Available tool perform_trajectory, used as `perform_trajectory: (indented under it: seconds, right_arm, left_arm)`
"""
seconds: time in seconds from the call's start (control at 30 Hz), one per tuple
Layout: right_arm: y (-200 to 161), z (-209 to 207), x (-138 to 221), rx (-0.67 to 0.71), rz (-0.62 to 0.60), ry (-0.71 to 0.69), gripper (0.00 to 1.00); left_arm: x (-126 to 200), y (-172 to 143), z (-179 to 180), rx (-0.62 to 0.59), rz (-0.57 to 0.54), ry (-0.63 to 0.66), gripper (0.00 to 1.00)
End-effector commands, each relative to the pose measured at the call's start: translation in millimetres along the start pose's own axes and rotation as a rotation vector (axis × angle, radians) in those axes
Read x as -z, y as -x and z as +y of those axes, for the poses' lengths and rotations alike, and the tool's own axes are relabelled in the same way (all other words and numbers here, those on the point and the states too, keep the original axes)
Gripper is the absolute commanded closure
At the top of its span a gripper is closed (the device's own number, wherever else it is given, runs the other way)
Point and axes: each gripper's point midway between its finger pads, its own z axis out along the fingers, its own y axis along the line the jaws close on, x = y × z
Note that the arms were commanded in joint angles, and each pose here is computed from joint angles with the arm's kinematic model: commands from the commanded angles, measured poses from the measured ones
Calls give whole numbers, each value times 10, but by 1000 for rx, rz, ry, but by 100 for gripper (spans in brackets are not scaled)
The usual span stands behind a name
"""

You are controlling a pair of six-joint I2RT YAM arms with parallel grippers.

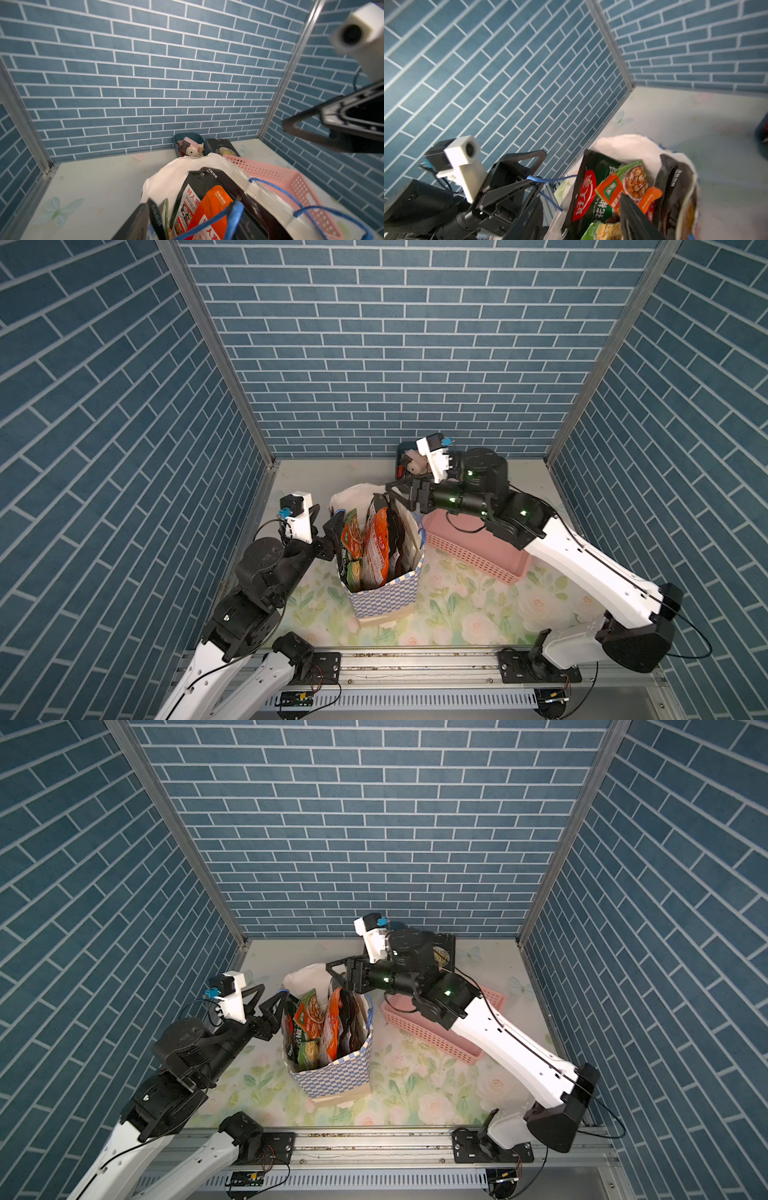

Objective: Place the condiment packets inside the bag
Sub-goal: Reset both arms

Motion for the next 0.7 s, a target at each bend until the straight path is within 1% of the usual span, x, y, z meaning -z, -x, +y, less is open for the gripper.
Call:
perform_trajectory:
  seconds: [0.0,0.03,0.07,0.13,0.2,0.27,0.33,0.37,0.43,0.5,0.6,0.67]
  right_arm:
    - [165,-287,279,51,-82,-109,38]
    - [189,-359,354,53,-94,-134,37]
    - [209,-435,433,54,-105,-163,35]
    - [251,-576,597,74,-128,-231,33]
    - [270,-643,721,96,-141,-274,31]
    - [266,-693,810,117,-149,-308,28]
    - [268,-749,891,136,-159,-348,27]
    - [275,-791,939,145,-164,-375,26]
    - [315,-901,1071,164,-183,-450,21]
    - [375,-1033,1234,193,-205,-524,16]
    - [492,-1205,1507,243,-252,-637,2]
    - [564,-1297,1688,279,-280,-705,0]
  left_arm:
    - [136,448,152,110,-108,95,20]
    - [130,446,191,123,-88,123,13]
    - [131,440,212,134,-65,141,9]
    - [36,274,154,140,58,131,2]
    - [29,70,125,156,170,125,0]
    - [80,-161,177,190,267,162,0]
    - [164,-310,226,216,325,192,0]
    - [217,-339,268,230,333,215,0]
    - [315,-228,354,253,281,255,0]
    - [375,18,427,265,191,289,0]
    - [385,505,506,243,55,346,0]
    - [314,815,504,214,-15,366,0]
